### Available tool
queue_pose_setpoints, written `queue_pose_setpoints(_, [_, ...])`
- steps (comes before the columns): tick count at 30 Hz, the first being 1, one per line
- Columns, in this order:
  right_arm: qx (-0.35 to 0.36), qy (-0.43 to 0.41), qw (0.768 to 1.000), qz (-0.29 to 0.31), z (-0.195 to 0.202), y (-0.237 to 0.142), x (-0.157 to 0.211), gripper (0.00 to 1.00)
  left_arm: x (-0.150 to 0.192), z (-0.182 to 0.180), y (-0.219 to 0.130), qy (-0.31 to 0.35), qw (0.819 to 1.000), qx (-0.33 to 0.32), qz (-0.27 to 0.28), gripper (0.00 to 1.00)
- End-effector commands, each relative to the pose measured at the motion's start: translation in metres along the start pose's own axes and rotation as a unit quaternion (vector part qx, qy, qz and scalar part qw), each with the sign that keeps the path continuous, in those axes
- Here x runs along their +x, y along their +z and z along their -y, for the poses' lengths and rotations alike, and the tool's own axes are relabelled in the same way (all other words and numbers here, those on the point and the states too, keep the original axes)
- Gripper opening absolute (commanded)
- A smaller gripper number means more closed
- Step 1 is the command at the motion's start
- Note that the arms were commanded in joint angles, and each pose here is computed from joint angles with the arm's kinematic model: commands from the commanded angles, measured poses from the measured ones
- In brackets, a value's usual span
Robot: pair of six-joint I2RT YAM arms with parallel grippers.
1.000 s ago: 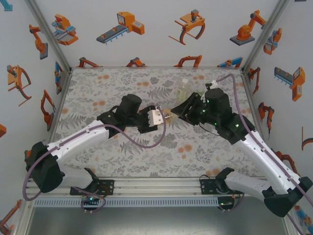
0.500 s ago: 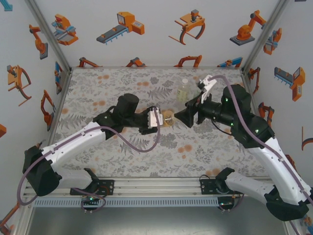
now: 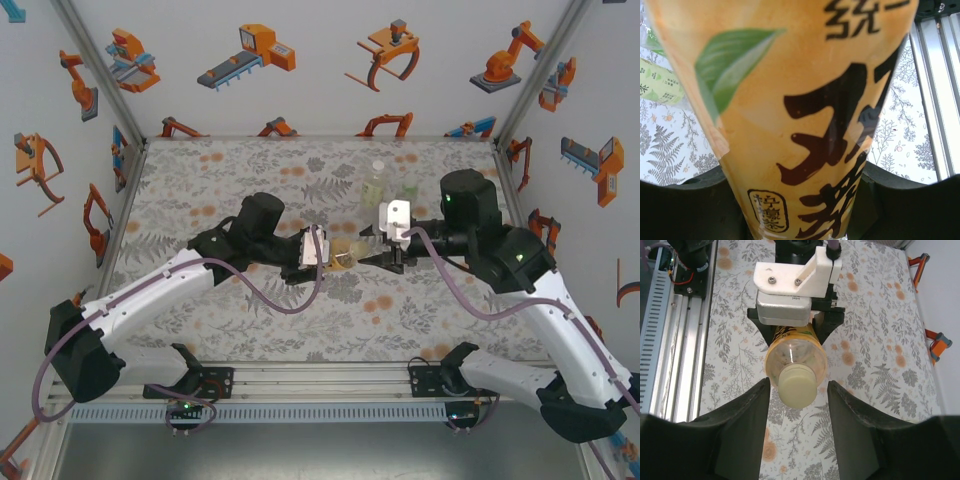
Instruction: Screw on the bottle caps
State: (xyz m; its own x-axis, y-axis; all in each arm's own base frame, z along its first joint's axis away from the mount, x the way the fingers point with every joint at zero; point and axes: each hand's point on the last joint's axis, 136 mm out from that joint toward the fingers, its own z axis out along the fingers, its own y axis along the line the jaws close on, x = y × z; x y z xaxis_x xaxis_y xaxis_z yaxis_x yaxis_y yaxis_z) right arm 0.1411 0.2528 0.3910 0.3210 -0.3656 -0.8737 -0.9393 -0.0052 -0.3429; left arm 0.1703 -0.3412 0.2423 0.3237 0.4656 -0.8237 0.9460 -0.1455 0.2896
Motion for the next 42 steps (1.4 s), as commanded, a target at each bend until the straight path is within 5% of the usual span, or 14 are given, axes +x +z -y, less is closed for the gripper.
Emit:
queue_pose_setpoints(1, [-0.019,-0.028,0.999,0.015,-0.009,0.0,-0.003,0.44,-0.02,0.003,-0.007,0.014,1.0,0.012,0.025,0.0])
queue_pose_setpoints(8, [-0.02,-0.027,0.999,0.015,-0.009,0.003,0.001,0.38,-0.019,0.003,-0.006,0.013,1.0,0.012,0.024,0.0])
queue_pose_setpoints(13, [-0.022,-0.014,1.0,0.017,-0.009,0.005,0.001,0.21,-0.019,0.003,-0.005,0.015,1.0,0.011,0.023,0.0])
queue_pose_setpoints(18, [0.044,0.155,0.987,0.005,0.02,0.013,0.013,0.0,-0.018,-0.01,-0.005,0.017,0.999,-0.023,0.019,0.0])
queue_pose_setpoints(23, [0.174,0.431,0.885,0.005,0.06,0.013,0.047,0.0,-0.013,-0.037,-0.004,0.012,0.995,-0.096,0.011,0.0])
queue_pose_setpoints(30, [0.312,0.736,0.6,0.026,0.07,-0.002,0.117,0.0,-0.011,-0.059,-0.001,0.008,0.99,-0.144,0.001,0.0])
queue_pose_setpoints(33, [0.286,0.799,0.527,0.046,0.066,0.014,0.126,0.0,-0.009,-0.067,-0.001,0.007,0.987,-0.161,-0.01,0.0])
queue_pose_setpoints(36, [0.262,0.814,0.515,0.064,0.067,0.024,0.124,0.0,-0.006,-0.068,0.001,0.017,0.987,-0.157,-0.021,0.0])
queue_pose_setpoints(39, [0.268,0.794,0.542,0.062,0.07,0.019,0.119,0.0,-0.005,-0.067,0.001,0.018,0.988,-0.152,-0.026,0.0])
queue_pose_setpoints(42, [0.282,0.728,0.621,0.066,0.082,0.005,0.097,0.38,-0.005,-0.063,0.003,0.024,0.99,-0.138,-0.025,0.0])
